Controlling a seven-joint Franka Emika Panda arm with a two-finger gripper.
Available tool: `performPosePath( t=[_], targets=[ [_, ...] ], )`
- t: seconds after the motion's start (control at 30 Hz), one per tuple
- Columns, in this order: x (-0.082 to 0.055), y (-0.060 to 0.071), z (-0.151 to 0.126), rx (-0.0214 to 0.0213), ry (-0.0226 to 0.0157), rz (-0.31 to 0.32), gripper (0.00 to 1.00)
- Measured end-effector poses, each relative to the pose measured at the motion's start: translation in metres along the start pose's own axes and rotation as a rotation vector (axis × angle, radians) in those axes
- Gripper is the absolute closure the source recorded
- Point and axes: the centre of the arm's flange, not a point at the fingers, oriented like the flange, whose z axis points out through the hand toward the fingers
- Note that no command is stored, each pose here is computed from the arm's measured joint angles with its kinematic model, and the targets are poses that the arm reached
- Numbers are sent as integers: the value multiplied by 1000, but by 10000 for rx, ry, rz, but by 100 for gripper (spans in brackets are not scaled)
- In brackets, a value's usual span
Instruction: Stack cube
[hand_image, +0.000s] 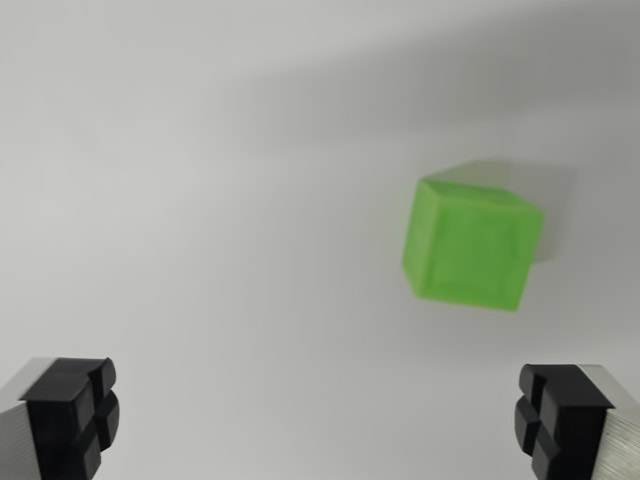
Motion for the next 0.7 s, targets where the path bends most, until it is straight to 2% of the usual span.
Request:
performPosePath(
  t=[0.7],
  targets=[
    [37, 52, 61, -25, -100, 1004, 0]
  ],
)
